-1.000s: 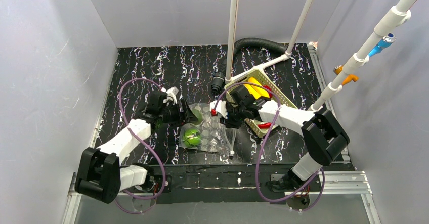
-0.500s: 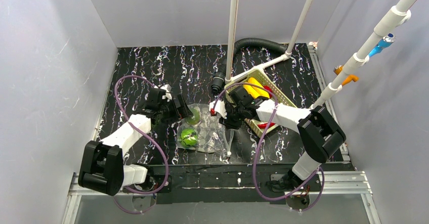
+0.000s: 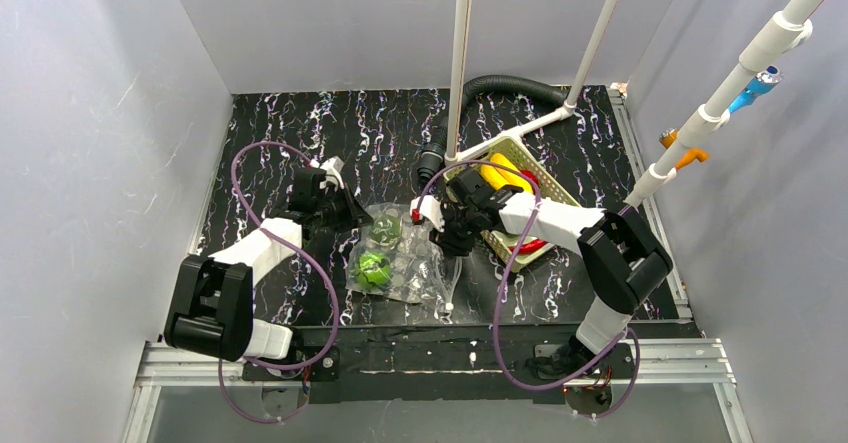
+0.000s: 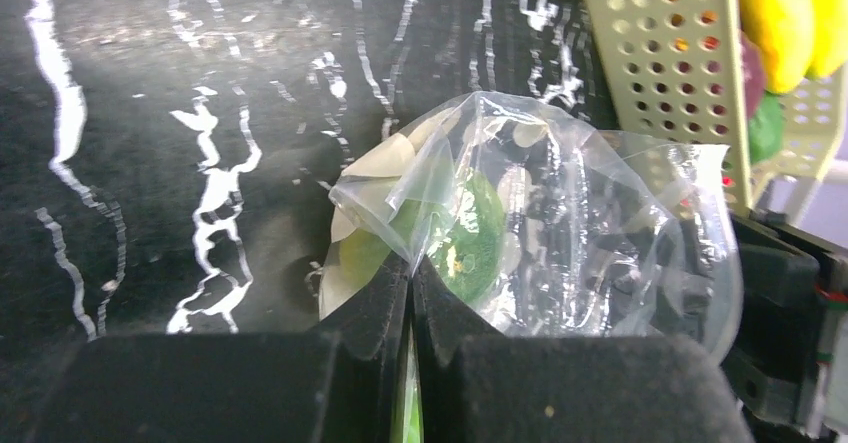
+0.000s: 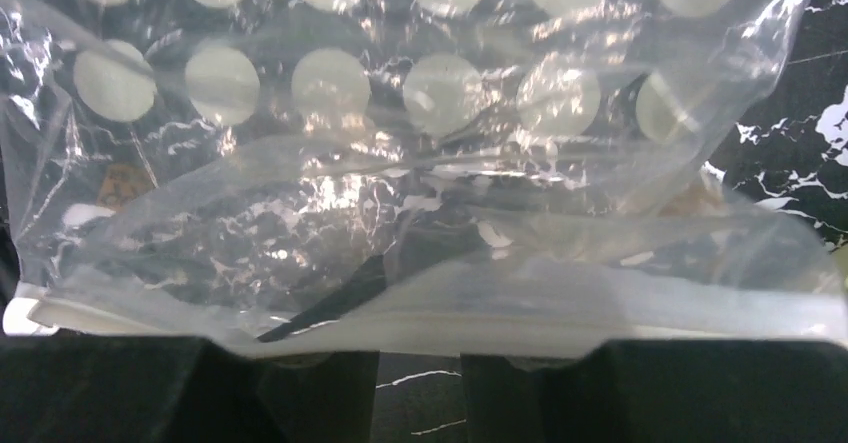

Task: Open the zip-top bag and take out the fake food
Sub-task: Pick up the fake fruit from the zipper food storage bag.

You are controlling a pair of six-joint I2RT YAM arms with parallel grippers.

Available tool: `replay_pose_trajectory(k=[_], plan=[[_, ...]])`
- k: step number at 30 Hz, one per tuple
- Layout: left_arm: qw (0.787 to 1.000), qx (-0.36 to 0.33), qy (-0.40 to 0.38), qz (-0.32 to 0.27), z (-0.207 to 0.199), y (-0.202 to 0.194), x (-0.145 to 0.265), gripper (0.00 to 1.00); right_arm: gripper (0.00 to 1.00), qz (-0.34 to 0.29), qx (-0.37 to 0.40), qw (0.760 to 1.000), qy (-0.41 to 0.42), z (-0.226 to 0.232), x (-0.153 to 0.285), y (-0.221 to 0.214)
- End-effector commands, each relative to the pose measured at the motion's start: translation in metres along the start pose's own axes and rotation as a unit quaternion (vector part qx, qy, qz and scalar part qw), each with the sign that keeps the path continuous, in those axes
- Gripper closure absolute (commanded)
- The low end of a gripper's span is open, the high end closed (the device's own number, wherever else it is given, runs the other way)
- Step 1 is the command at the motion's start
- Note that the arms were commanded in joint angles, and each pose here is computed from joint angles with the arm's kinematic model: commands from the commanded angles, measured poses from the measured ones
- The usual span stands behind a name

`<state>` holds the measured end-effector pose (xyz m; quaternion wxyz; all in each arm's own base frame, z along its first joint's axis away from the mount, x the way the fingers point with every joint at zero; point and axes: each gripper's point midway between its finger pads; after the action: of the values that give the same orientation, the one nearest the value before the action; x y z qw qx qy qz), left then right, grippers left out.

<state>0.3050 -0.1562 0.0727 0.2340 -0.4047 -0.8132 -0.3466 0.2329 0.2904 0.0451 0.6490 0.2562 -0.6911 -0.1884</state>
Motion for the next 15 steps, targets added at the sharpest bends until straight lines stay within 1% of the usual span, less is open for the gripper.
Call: replay_pose_trajectory(k=[1, 6, 8, 13, 15], plan=[[0.995, 0.001, -0.091, 0.05, -0.028, -0.019, 0.006, 1.0, 0.61, -0.031, -0.029, 0.999, 0.018, 0.0, 0.001, 0.023], [0.981, 0.025, -0.173, 0.078, -0.055, -0.031, 0.015, 1.0, 0.59, -0.036, -0.05, 0.998, 0.019, -0.001, -0.001, 0.025], [0.977, 0.039, -0.193, 0.084, -0.061, -0.034, 0.019, 1.0, 0.57, -0.038, -0.056, 0.998, 0.018, -0.003, -0.001, 0.025], [0.97, 0.051, -0.227, 0.075, -0.071, -0.038, 0.032, 1.0, 0.53, -0.045, -0.069, 0.996, 0.018, -0.006, 0.002, 0.024], [0.972, 0.056, -0.22, 0.06, -0.068, -0.036, 0.034, 1.0, 0.51, -0.047, -0.072, 0.996, 0.018, -0.007, 0.003, 0.024]])
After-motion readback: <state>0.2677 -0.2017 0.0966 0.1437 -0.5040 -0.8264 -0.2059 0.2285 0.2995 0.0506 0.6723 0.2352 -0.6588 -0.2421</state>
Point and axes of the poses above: each gripper's point midway between its finger pads, its own x axis back along the fingers, its own z axis along the line the jaws close on, y = z × x, and after that the axes turned 10 degrees about x, right-handed
